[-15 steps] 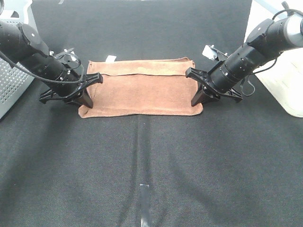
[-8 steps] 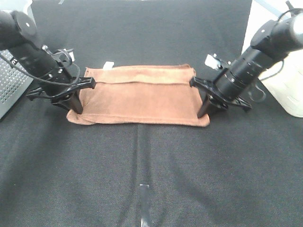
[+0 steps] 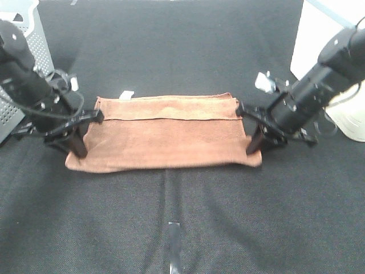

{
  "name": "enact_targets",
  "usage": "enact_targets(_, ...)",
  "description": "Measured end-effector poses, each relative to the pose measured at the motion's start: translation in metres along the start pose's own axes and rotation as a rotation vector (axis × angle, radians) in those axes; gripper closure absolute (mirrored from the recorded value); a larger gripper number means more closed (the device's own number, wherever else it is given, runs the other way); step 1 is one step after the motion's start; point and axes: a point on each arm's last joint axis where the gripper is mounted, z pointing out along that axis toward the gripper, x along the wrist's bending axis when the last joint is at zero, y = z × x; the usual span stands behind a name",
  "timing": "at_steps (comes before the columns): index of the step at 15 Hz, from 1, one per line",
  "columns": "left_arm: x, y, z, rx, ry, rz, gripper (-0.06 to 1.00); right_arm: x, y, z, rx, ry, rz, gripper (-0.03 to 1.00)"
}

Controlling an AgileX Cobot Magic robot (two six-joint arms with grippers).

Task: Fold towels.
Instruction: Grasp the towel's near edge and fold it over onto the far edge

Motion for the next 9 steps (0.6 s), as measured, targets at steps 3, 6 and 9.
enact_targets(3, 0.001, 0.038, -0.032, -0.145, -0.028, -0.020, 0.93, 0.011, 0.041, -0.011, -0.103, 0.016, -0.038, 0.97)
enact_targets(6, 0.003, 0.076, -0.037, -0.231, -0.048, -0.020, 0.93, 0.016, 0.076, -0.012, -0.151, 0.006, -0.056, 0.97)
enact_targets(9, 0.004, 0.103, -0.022, -0.263, -0.059, -0.014, 0.93, 0.017, 0.108, -0.013, -0.217, -0.033, -0.084, 0.97)
